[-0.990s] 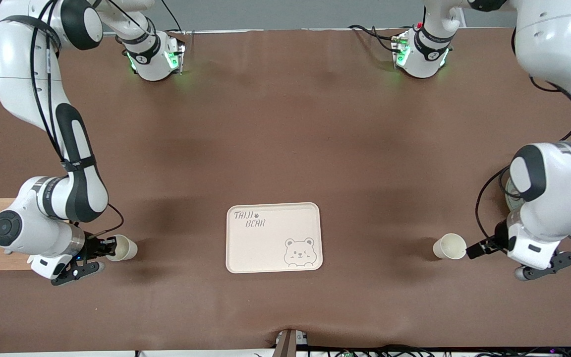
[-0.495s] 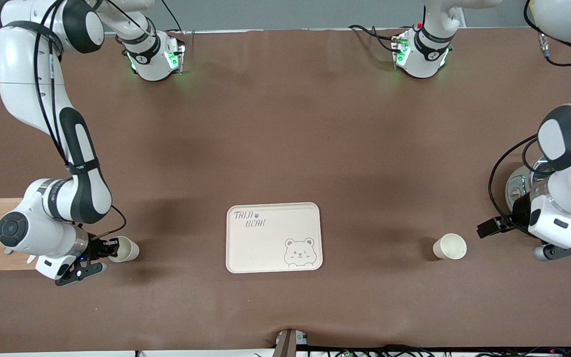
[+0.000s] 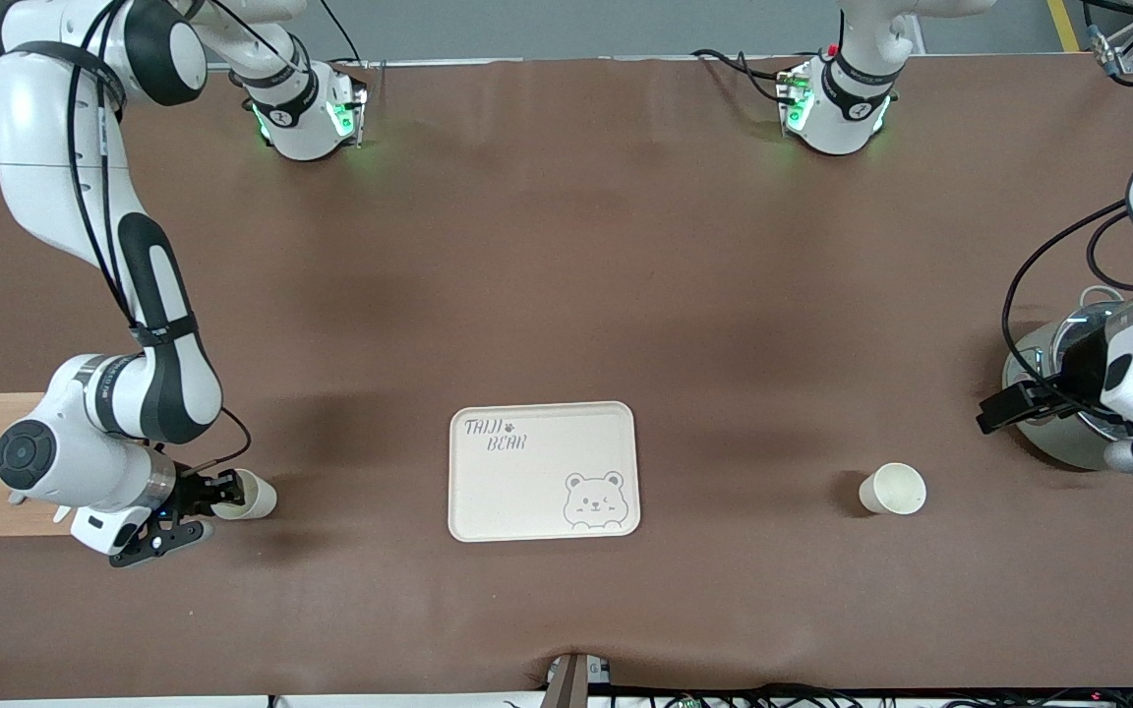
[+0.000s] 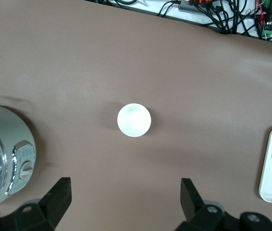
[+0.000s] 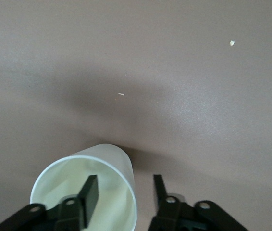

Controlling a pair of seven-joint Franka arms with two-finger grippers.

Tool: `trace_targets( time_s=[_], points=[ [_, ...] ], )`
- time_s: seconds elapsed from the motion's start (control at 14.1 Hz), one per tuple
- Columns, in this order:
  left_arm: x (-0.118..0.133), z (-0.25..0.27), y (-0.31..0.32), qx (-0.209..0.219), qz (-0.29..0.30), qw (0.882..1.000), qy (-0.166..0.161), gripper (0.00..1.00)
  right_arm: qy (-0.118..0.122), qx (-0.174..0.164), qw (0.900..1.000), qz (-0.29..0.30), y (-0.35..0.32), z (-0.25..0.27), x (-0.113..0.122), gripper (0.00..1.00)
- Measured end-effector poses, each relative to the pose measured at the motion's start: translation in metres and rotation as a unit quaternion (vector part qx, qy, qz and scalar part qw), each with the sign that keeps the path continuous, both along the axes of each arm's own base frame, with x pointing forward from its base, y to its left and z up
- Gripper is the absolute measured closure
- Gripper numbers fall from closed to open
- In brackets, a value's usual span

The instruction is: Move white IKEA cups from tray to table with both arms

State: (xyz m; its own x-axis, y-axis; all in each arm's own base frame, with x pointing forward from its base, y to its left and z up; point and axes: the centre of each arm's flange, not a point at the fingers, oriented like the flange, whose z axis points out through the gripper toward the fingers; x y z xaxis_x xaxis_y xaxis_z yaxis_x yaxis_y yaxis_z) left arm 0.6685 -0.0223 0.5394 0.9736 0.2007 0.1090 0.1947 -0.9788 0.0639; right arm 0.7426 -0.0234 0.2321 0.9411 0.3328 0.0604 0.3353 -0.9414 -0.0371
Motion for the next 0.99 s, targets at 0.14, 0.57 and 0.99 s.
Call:
trace_targets(
  time_s=[0.14,0.57,0.99],
  points=[
    [-0.007,0.014,0.003,-0.001,0.001,1.000,-0.001,0.00,-0.005,0.003,1.000,-0.004,0.002,0.007,0.003,0.19],
    [-0.019,0.046,0.003,-0.002,-0.002,1.000,0.010,0.00,0.075,0.016,0.995,-0.060,0.025,0.071,-0.002,0.00],
    [-0.019,0.063,0.004,-0.002,-0.001,1.000,-0.007,0.00,0.095,0.019,0.991,-0.096,0.024,0.221,-0.036,0.00]
  ],
)
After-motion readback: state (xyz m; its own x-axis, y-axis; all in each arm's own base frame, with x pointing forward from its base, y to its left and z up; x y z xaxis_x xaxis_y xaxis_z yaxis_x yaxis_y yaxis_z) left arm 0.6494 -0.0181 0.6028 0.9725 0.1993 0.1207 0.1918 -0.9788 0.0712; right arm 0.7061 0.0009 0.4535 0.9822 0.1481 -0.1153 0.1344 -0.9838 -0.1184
